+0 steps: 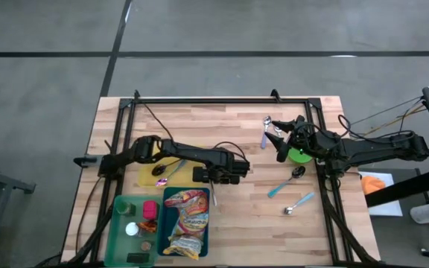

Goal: Pick & Place Food Item
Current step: Put the silver spoon into the yellow bin

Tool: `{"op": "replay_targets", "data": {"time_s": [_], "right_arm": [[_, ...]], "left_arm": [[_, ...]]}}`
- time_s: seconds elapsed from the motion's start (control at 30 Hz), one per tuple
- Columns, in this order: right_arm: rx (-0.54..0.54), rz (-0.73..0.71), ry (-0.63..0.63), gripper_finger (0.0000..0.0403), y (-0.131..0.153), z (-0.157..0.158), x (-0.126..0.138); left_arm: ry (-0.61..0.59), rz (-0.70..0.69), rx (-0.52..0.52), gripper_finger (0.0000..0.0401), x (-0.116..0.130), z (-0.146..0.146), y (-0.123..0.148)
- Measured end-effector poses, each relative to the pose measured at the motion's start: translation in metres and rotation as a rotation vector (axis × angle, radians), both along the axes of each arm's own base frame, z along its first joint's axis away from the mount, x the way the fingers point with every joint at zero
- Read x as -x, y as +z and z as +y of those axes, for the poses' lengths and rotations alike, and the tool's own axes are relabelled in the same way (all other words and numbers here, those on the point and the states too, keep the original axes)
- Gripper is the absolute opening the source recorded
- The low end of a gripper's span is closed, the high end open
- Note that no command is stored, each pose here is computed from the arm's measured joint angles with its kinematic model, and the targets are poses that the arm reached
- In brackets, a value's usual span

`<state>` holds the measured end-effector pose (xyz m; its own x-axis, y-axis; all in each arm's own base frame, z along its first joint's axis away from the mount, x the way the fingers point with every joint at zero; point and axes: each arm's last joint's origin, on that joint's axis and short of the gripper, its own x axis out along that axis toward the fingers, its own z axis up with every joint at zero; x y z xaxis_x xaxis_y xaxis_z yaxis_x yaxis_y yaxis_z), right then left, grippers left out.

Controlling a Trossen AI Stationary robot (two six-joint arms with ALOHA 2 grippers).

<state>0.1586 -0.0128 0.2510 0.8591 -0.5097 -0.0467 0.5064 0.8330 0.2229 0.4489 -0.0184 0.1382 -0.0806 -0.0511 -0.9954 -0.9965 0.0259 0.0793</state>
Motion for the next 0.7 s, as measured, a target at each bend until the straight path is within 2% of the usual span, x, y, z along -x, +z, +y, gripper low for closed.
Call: {"op": "replay_targets", "data": {"time_s": [0.1,0.23,0.7], "right_arm": [[0.000,0.000,0.000,0.0281,0.0000,0.0001,0.0000],[0.000,0.000,0.000,0.0281,0.0000,0.0000,0.0000],[0.000,0.000,0.000,0.0281,0.0000,0.0001,0.0000]], "left_arm": [[-0.053,-0.021,-0.001,0.0179,-0.0017,0.0001,-0.0003],[-0.061,-0.042,-0.004,0.0160,-0.0037,0.0003,-0.0007],[-0.088,-0.099,-0.019,0.0156,-0.0091,0.0034,-0.0008]]}}
